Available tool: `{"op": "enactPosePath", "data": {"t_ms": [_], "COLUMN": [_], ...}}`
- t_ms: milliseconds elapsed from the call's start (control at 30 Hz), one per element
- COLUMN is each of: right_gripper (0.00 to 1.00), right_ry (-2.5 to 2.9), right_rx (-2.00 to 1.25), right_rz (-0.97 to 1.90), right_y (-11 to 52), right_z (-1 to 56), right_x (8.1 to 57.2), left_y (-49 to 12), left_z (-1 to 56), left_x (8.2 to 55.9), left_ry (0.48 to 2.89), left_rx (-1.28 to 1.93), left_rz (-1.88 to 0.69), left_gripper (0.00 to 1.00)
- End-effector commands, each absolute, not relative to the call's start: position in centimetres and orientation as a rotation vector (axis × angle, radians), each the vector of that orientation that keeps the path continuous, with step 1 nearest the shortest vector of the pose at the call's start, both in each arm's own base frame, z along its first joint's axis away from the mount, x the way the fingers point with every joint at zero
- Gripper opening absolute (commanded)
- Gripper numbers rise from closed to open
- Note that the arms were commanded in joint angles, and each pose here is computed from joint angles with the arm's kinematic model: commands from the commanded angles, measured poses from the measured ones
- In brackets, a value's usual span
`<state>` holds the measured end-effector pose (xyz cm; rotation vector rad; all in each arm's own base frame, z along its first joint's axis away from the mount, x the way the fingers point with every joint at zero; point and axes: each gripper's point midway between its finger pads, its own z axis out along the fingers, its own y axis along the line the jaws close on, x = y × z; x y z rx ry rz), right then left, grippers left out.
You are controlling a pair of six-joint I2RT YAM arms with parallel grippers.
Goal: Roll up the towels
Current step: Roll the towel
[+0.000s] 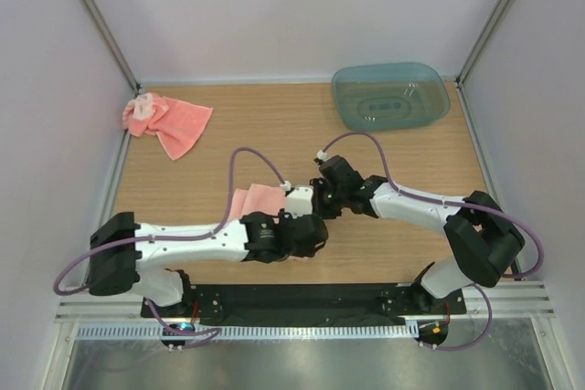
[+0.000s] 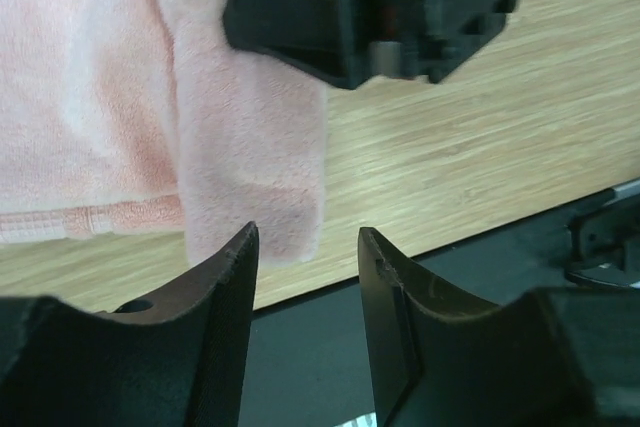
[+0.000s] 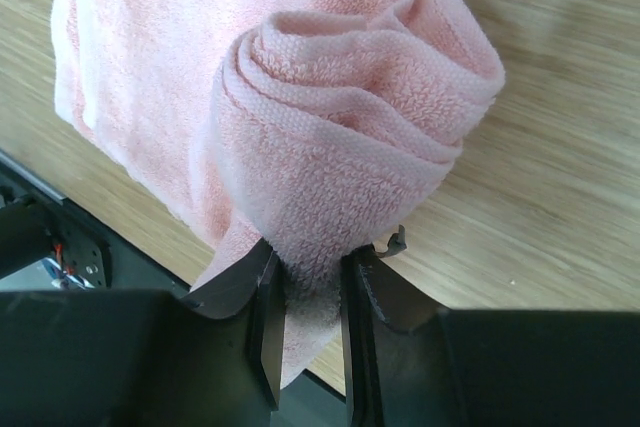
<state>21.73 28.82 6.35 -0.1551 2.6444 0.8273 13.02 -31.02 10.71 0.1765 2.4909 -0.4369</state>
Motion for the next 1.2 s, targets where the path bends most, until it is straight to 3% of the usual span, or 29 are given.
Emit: {"op": "enactPosePath", "data": {"t_ms": [0, 233, 767, 933, 1000, 1167], "right_gripper": [0.09, 0.09, 0.09, 0.10, 0.10, 0.12], "right_ry": [2.705, 2.725, 2.733, 2.747, 2.759, 2.781], "right_rx": [-0.143, -0.142, -0.132, -0.146, -0.152, -0.161], "right_rz": [0.684, 0.699, 0.759, 0.775, 0.775, 0.786], "right_y": [27.5, 27.6, 28.5, 28.6, 28.7, 28.8], "right_z": [5.7, 5.7, 6.4, 6.4, 6.1, 5.4], "right_x": [21.5, 21.0, 20.9, 20.6, 20.5, 20.2], "left_y": [-30.6, -31.8, -33.1, -32.0, -31.6, -30.5], "left_z": [10.9, 9.3, 2.8, 1.8, 1.2, -0.1], "left_x": [14.3, 14.1, 11.4, 11.4, 11.6, 11.7], "left_ry": [2.392, 2.372, 2.451, 2.445, 2.451, 2.497], "left_rx": [0.286, 0.380, 0.499, 0.493, 0.486, 0.494], "left_rz": [-0.182, -0.042, 0.019, 0.031, 0.022, -0.025], "left_gripper": [0.46, 0.63, 0.65, 0.74, 0.73, 0.41]}}
